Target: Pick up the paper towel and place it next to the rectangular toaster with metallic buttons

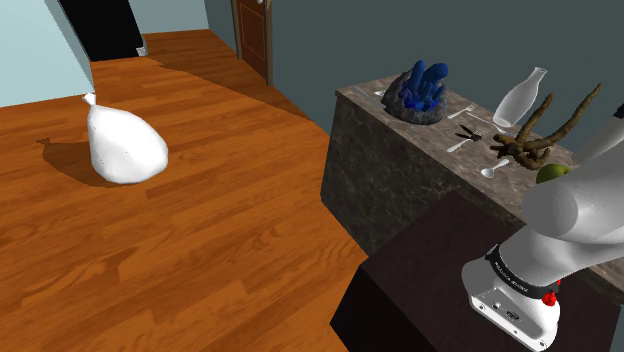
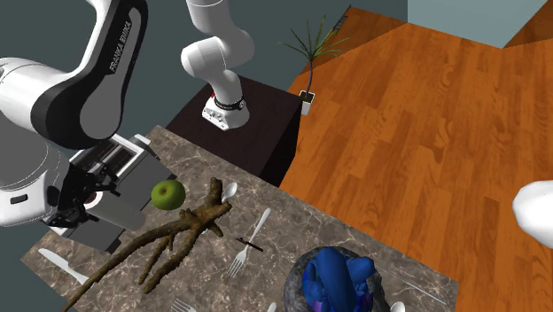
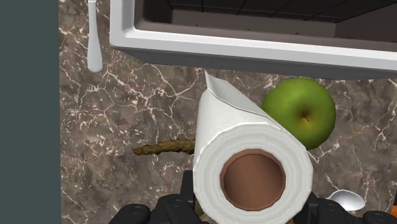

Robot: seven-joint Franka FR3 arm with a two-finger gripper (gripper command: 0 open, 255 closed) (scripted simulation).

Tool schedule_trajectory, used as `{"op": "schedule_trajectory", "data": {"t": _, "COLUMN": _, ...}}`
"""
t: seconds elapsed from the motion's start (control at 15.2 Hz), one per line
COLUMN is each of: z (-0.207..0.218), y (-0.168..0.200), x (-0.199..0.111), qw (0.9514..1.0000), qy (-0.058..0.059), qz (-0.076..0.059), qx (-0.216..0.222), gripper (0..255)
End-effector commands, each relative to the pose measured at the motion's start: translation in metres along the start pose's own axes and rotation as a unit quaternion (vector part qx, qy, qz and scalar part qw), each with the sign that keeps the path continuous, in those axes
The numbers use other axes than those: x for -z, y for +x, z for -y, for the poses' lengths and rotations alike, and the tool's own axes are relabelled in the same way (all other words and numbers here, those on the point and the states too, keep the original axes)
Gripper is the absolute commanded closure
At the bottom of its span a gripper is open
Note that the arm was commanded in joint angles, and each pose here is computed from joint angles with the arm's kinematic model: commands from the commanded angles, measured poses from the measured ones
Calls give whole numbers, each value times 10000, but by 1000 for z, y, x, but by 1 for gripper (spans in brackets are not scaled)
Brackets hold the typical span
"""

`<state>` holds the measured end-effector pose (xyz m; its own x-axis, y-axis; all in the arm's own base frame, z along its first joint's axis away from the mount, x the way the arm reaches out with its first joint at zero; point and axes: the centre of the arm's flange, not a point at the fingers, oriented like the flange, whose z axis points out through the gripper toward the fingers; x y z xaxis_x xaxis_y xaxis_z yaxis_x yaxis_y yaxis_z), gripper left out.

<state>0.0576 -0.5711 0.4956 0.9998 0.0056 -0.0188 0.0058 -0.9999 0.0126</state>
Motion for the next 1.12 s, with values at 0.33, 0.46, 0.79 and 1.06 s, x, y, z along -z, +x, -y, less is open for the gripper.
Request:
{"op": "schedule_trajectory", "data": {"t": 0.33, "z": 0, "y": 1, "x": -37, "qw": 10000, "qy": -3, "qz": -1, "qx": -1, "gripper": 255}}
{"op": "schedule_trajectory", "data": {"t": 0.46, "z": 0, "y": 1, "x": -47, "qw": 10000, "qy": -3, "qz": -1, "qx": -1, "gripper": 255}}
{"op": "schedule_trajectory", "data": {"t": 0.79, "z": 1, "y": 1, "x": -73, "qw": 10000, "qy": -3, "qz": -1, "qx": -1, "gripper": 255}}
{"op": "schedule_trajectory", "data": {"t": 1.06, "z": 1, "y": 1, "x": -78, "qw": 10000, "qy": -3, "qz": -1, "qx": -1, "gripper": 255}}
